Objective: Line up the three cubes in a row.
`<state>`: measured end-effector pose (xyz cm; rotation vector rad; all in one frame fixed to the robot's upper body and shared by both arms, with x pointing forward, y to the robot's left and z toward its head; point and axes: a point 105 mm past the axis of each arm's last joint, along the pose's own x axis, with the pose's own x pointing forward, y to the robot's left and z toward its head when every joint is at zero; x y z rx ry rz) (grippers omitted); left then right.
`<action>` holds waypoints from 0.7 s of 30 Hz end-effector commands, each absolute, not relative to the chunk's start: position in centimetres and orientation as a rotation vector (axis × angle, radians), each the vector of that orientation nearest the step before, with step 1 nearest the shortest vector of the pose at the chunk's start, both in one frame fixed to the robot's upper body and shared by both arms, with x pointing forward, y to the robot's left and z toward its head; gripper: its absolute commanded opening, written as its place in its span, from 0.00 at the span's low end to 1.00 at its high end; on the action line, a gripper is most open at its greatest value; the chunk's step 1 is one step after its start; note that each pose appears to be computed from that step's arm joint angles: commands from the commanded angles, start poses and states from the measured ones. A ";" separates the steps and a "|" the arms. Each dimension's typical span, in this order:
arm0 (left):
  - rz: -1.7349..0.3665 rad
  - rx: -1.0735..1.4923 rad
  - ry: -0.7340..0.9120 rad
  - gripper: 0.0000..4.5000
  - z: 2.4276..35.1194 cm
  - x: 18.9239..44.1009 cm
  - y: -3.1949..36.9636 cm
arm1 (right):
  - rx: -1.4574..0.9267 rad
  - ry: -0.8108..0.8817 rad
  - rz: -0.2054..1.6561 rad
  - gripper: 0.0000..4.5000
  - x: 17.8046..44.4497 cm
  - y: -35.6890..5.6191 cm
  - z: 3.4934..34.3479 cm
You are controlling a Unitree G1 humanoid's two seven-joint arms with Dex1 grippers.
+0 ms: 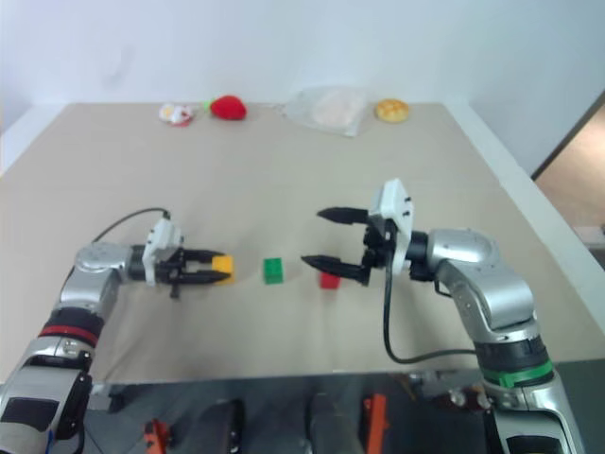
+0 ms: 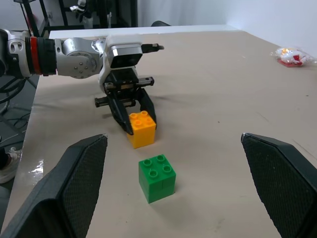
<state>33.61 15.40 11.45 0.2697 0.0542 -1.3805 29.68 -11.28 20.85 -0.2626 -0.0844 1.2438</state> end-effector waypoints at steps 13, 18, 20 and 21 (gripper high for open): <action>-1.421 0.266 0.050 0.52 11.5 34.1 14.5 | -0.290 -0.130 1.237 1.00 28.9 -11.8 22.3; -1.395 0.294 0.024 0.89 11.7 34.4 14.4 | -0.288 -0.130 1.234 1.00 29.0 -11.9 22.4; -1.377 0.314 0.037 0.89 11.5 34.4 15.1 | -0.287 -0.131 1.234 1.00 29.0 -11.9 22.4; -1.371 0.314 0.044 0.89 11.6 34.3 15.6 | -0.286 -0.131 1.234 1.00 29.0 -11.9 22.5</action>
